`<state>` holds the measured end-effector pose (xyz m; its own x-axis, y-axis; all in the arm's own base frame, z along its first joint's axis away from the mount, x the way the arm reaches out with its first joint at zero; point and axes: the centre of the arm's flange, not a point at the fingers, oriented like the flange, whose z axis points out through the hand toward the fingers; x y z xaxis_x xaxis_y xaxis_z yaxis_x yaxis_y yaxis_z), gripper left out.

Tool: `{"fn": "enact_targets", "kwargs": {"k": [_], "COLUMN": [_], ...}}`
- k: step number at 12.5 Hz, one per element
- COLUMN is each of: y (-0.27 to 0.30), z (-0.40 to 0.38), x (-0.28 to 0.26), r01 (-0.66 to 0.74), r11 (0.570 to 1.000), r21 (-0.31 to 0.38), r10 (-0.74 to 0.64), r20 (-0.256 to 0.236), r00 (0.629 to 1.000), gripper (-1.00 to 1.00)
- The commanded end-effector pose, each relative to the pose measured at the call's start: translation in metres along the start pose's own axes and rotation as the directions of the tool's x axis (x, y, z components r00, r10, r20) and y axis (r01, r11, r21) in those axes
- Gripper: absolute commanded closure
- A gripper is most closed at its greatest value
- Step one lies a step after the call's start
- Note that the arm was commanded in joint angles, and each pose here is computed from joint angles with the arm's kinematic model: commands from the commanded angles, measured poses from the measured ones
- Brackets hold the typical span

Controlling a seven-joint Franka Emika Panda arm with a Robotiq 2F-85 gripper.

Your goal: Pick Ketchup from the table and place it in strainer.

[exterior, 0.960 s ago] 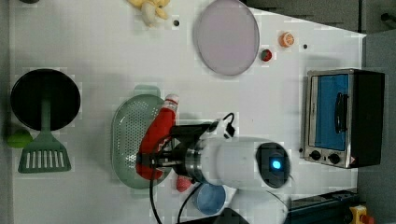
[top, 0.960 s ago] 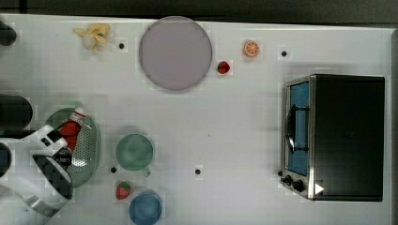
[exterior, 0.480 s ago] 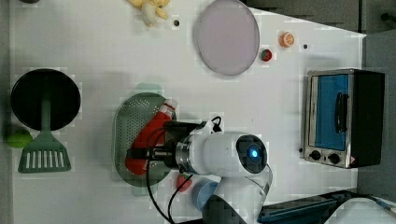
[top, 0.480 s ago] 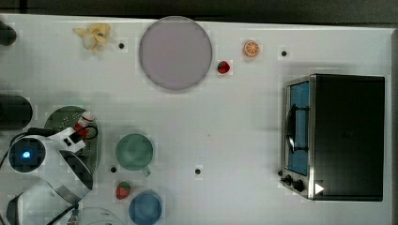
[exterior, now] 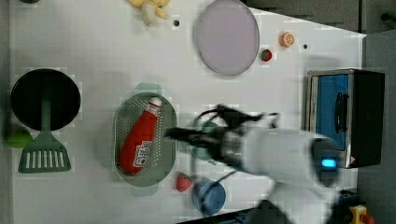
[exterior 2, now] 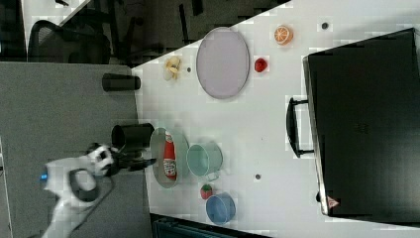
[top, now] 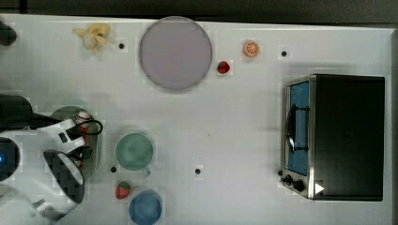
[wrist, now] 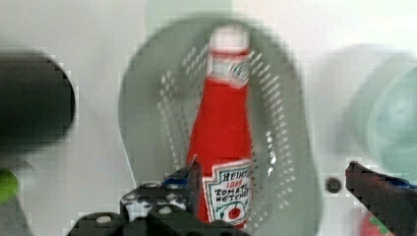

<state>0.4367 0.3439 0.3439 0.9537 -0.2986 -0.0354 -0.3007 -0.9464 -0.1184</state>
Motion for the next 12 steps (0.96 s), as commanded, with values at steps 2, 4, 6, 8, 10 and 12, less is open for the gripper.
{"fn": "enact_targets", "kwargs": {"k": [2, 4, 6, 8, 10, 12], "y": [0.052, 0.095, 0.147, 0.201, 0.244, 0.275], "z": [-0.109, -0.161, -0.21, -0.246, -0.258, -0.262], "x": [0.051, 0.079, 0.11, 0.134, 0.149, 0.155], "r01": [-0.214, -0.239, -0.332, -0.427, -0.467, -0.487], "r11": [0.976, 0.969, 0.943, 0.904, 0.884, 0.871], "r21": [-0.027, -0.053, -0.031, 0.007, 0.008, -0.056], "r10": [0.215, 0.242, 0.333, 0.427, 0.467, 0.485], "r20": [0.052, 0.058, 0.031, -0.002, -0.016, -0.043], "r00": [0.975, 0.968, 0.942, 0.904, 0.884, 0.873], "gripper": [-1.0, -1.0, -1.0, -1.0, -1.0, -1.0]}}
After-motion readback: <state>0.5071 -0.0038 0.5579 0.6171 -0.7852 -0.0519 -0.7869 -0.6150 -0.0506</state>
